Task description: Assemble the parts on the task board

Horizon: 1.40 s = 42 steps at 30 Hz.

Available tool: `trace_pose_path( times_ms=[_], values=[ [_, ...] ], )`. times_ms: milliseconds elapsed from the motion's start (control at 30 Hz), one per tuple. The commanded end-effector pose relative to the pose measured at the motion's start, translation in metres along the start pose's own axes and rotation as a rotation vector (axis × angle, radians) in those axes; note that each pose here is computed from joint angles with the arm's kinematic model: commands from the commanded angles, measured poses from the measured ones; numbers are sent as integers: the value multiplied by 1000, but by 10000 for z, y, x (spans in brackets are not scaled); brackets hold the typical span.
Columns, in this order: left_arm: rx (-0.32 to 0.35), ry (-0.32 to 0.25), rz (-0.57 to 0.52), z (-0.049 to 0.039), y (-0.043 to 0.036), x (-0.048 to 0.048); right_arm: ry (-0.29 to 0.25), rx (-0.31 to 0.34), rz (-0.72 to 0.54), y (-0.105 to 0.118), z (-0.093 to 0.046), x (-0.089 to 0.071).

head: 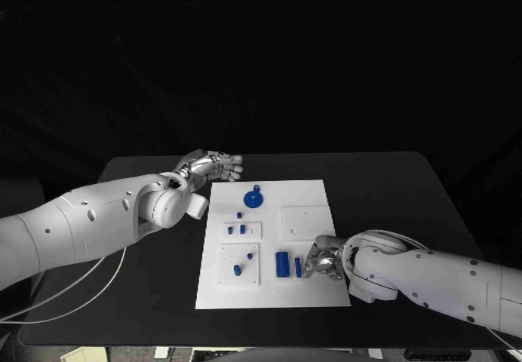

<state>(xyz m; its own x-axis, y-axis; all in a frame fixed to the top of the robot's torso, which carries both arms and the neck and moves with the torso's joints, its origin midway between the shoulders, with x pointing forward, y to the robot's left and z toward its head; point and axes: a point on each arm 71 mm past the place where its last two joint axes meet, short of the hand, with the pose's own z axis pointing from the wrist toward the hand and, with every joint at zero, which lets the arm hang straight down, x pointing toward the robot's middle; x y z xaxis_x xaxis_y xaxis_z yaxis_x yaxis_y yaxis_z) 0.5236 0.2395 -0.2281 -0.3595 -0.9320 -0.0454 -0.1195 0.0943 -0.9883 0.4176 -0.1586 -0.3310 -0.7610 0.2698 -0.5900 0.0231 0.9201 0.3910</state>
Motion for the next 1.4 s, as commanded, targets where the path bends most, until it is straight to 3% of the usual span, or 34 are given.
trace_pose_path(
  times_ms=[33,233,433,600,767,900,1000,1167,1400],
  values=[
    [9,13,0,1,-14,17,9,-4,9,-18,-3,5],
    [12,9,2,0,-14,2,-5,-18,35,-74,-34,-42],
    [19,-4,5,7,-14,-38,-76,-108,110,-68,-80,-303],
    [28,-22,9,42,-8,-93,-180,-263,254,-60,-40,-743],
    [38,-63,20,88,2,-226,-288,-380,461,-131,20,-1286],
    [48,-104,23,128,-13,-362,-371,-415,573,-232,110,-1594],
    [64,-134,31,168,-71,-463,-435,-439,632,-255,159,-1772],
    [91,-181,10,220,-150,-596,-486,-475,748,-300,211,-1960],
    [107,-232,-26,287,-160,-673,-497,-481,832,-460,282,-1954]
  ],
)
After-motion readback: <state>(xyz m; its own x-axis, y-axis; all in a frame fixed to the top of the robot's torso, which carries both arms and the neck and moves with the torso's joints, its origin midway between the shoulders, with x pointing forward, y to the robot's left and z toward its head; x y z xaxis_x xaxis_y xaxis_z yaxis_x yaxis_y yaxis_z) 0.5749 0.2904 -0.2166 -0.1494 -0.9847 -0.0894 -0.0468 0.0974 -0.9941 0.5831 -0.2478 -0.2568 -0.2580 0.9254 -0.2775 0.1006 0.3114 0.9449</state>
